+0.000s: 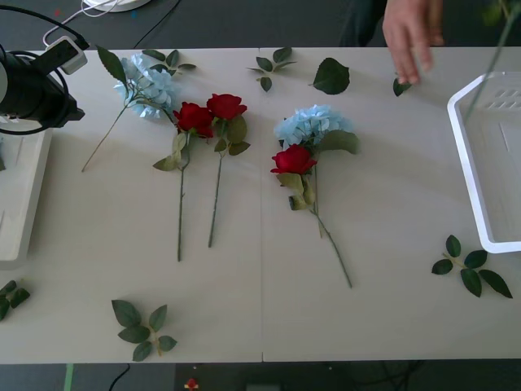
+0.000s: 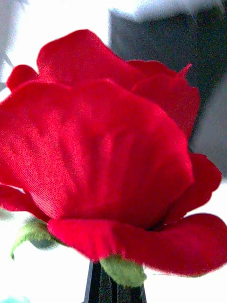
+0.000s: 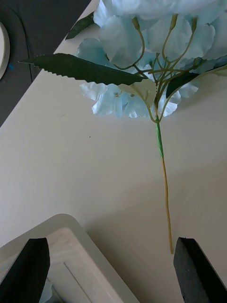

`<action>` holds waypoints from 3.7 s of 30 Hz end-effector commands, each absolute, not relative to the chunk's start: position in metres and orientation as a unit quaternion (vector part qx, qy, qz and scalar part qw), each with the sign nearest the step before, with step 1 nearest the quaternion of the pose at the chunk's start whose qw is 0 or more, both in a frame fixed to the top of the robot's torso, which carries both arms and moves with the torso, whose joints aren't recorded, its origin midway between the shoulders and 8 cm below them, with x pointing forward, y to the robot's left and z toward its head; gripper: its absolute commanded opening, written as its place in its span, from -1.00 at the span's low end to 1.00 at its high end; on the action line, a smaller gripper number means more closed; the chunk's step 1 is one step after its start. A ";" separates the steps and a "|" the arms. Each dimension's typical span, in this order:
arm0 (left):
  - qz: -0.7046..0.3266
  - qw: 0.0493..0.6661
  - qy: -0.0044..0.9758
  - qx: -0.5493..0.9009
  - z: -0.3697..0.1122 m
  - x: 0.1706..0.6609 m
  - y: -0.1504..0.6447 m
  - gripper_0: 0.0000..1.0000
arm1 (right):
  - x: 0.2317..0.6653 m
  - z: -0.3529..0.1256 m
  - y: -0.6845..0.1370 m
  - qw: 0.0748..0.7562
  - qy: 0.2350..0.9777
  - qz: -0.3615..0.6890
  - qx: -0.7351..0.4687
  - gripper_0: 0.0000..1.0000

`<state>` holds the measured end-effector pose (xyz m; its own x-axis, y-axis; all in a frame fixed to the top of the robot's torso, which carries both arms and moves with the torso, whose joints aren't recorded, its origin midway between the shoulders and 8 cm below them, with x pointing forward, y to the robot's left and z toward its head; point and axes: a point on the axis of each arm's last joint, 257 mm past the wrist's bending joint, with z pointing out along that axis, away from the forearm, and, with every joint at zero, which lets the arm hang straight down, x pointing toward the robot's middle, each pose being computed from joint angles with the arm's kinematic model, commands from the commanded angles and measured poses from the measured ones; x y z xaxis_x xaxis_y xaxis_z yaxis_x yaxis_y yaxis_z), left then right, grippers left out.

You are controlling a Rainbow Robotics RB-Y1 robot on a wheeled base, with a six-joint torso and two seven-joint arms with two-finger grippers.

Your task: Place the red flowers into the right box and the blue flowers into the left box. If a person shows an open palm, hand one flower to the person first, then continue sorting.

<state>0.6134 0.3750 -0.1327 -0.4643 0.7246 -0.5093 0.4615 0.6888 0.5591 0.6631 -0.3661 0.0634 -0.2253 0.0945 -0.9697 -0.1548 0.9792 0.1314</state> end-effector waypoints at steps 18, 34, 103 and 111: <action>0.187 0.387 0.820 0.378 -0.124 0.616 0.369 0.51 | 0.664 0.153 -0.221 0.796 0.573 0.100 -0.165 -1.00; 0.187 0.387 0.820 0.378 -0.124 0.616 0.369 0.50 | 0.666 0.140 -0.223 0.778 0.597 0.114 -0.161 1.00; 0.172 0.496 0.780 0.342 -0.218 0.707 0.280 0.52 | 0.614 -0.232 -0.100 0.360 0.926 0.044 0.102 1.00; 0.182 0.492 0.780 0.341 -0.216 0.707 0.292 0.51 | 0.627 -0.256 -0.113 0.371 0.923 0.023 0.103 1.00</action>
